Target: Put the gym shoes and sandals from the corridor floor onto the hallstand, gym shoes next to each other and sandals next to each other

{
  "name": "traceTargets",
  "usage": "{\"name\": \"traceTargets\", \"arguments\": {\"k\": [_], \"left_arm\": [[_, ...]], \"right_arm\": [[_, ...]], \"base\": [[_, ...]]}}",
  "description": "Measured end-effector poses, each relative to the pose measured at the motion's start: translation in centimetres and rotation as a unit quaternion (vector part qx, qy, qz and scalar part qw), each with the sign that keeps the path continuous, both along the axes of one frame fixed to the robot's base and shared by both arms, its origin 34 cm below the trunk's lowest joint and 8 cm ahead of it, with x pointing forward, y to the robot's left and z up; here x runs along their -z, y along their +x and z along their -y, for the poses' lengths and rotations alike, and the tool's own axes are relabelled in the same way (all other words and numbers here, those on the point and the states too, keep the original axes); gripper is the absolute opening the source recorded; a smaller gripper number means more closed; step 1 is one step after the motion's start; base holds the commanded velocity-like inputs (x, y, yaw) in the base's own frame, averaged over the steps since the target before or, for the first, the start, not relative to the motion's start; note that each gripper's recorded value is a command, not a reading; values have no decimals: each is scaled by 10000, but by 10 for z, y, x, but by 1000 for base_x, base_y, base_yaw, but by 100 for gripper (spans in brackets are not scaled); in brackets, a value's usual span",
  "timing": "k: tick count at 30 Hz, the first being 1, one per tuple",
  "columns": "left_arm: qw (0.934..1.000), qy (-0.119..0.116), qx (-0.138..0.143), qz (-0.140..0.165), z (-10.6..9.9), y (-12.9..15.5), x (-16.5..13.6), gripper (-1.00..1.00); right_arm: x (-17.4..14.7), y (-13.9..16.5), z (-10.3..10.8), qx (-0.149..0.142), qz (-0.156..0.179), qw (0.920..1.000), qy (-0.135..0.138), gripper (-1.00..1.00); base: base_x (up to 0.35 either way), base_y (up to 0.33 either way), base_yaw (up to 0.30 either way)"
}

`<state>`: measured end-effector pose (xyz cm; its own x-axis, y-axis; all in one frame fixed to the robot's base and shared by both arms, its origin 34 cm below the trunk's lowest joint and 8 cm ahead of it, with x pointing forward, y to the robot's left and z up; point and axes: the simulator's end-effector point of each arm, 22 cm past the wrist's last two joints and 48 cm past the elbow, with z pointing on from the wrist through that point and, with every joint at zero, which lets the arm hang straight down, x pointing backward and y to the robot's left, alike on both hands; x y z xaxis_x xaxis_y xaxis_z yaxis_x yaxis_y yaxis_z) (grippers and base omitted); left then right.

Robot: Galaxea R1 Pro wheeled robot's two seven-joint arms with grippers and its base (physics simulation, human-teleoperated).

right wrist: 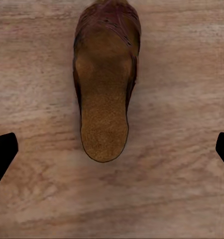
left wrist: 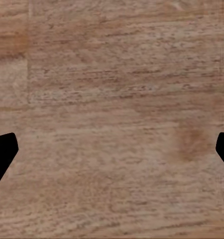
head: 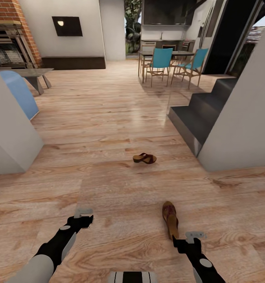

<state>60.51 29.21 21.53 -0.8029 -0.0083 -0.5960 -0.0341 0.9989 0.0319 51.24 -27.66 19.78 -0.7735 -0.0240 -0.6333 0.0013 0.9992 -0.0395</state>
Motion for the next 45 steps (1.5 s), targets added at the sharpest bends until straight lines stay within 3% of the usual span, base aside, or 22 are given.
{"name": "traceTargets", "arguments": {"k": [10,45], "left_arm": [[10000,32,-5,3,-4,0,0,100],[10000,53,50,-22,-2,0,2,100]], "right_arm": [[-8,18,-8,33,146,9999,40,100],[-5,17,4,60,120,9999,-42,100]], "base": [[93,165,0],[31,1,-27]]}}
